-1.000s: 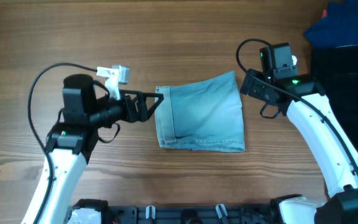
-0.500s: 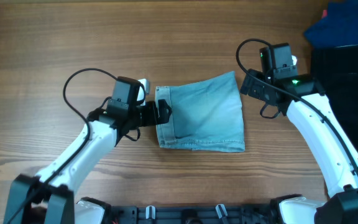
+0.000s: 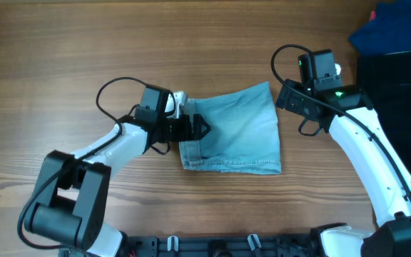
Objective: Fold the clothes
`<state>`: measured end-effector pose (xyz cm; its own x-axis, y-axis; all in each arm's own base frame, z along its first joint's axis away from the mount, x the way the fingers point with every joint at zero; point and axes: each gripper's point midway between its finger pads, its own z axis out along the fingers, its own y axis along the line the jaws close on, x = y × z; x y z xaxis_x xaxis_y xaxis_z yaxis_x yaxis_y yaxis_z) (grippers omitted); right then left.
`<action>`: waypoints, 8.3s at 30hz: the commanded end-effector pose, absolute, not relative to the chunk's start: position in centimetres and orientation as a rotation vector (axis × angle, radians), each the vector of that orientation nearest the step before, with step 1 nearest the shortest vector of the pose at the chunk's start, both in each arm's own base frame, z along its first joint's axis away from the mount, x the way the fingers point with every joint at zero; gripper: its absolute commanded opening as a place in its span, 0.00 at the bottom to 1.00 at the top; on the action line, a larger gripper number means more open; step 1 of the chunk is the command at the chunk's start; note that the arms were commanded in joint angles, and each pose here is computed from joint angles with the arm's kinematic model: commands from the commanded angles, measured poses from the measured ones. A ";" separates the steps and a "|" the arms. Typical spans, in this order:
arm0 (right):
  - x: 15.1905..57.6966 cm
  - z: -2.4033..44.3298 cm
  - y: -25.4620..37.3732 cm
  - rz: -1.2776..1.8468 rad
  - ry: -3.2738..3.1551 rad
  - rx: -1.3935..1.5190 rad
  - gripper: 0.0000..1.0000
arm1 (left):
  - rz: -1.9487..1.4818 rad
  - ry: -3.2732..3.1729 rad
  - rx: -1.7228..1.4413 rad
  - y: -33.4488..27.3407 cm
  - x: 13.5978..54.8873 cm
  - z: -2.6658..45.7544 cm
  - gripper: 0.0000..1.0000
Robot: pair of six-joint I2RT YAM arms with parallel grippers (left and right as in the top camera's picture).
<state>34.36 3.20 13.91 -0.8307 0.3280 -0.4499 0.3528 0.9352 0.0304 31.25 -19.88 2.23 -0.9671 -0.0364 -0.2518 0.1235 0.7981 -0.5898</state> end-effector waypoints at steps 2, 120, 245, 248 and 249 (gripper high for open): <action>34.9 14.3 2.9 -0.099 2.616 0.484 1.00 | -0.921 2.859 0.073 -19.8 28.9 -1.3 1.00; 34.9 14.3 2.9 -0.098 2.614 0.484 1.00 | -0.712 1.850 -0.675 -3.5 12.8 31.0 1.00; 20.1 25.1 -1.6 0.291 1.579 0.464 1.00 | -0.274 1.627 -0.251 -0.7 24.6 15.8 1.00; 21.1 23.8 -1.8 0.276 1.576 0.461 1.00 | -0.274 1.627 -0.251 -0.7 24.6 15.8 1.00; 21.6 23.4 -1.8 0.279 1.564 0.457 1.00 | -0.274 1.627 -0.251 -0.7 24.6 15.8 1.00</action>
<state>20.87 -2.15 24.38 0.0037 0.4826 -0.8759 0.1418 0.8668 0.4781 24.62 -0.67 15.83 -0.0771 -0.3462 -0.9350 -0.0075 0.9379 -0.3467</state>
